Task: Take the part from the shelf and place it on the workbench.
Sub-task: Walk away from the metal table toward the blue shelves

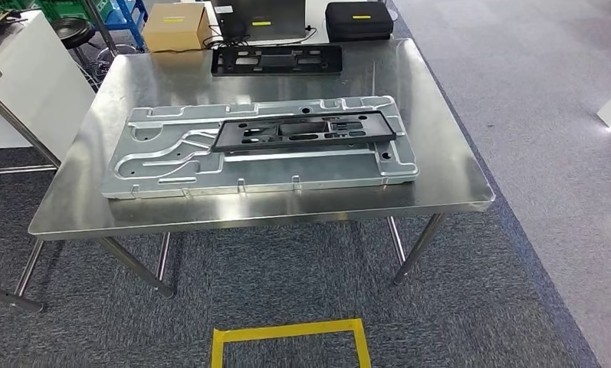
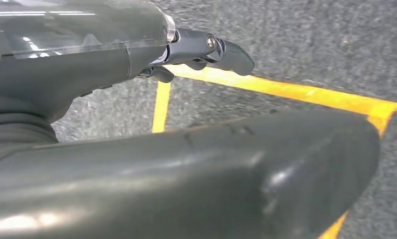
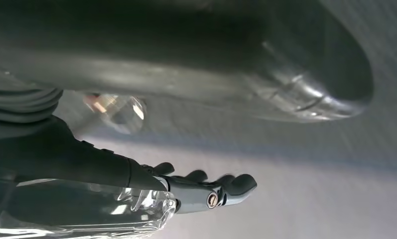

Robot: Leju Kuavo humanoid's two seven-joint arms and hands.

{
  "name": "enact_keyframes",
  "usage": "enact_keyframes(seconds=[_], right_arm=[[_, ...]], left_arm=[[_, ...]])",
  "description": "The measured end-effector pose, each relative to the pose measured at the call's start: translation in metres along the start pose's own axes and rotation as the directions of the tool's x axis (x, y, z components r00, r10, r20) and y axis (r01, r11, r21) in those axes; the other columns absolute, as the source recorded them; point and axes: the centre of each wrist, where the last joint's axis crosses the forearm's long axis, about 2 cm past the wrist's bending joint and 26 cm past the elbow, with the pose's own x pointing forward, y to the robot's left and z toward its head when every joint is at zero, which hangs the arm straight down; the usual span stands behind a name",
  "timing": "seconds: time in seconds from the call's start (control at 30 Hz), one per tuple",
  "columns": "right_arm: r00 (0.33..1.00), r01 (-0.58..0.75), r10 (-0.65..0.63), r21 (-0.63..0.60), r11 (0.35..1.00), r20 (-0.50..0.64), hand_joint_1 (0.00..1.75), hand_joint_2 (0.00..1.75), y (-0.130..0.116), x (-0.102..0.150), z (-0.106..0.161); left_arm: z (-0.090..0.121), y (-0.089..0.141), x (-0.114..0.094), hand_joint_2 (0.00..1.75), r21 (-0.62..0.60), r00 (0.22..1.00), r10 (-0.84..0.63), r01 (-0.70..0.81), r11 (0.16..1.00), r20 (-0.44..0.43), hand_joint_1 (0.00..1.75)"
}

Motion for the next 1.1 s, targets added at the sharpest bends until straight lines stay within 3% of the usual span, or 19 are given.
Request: enact_keyframes(seconds=[0.17, 0.43, 0.7, 1.1], right_arm=[[0.978, 0.094, -0.045, 0.239, 0.966, -0.202, 0.00, 0.00, 0.039, 0.006, 0.026], [0.884, 0.292, -0.050, 0.463, 0.837, -0.465, 0.00, 0.00, 0.080, 0.020, 0.061], [0.895, 0.275, 0.018, 0.583, 0.764, -0.445, 0.00, 0.00, 0.093, 0.031, 0.071], [0.923, 0.262, -0.005, 0.617, 0.742, -0.385, 0.00, 0.00, 0.093, 0.040, 0.066]], left_arm=[[0.001, 0.001, -0.001, 0.00, -0.005, 1.000, -0.018, 0.018, 1.000, -0.007, 0.00], [-0.001, 0.006, 0.002, 0.00, -0.003, 0.999, -0.035, 0.035, 0.999, -0.015, 0.00], [0.000, 0.006, 0.001, 0.00, 0.037, 0.999, -0.016, 0.017, 0.999, -0.031, 0.00], [0.001, -0.003, -0.001, 0.00, 0.001, 1.000, -0.005, 0.005, 1.000, -0.015, 0.00]])
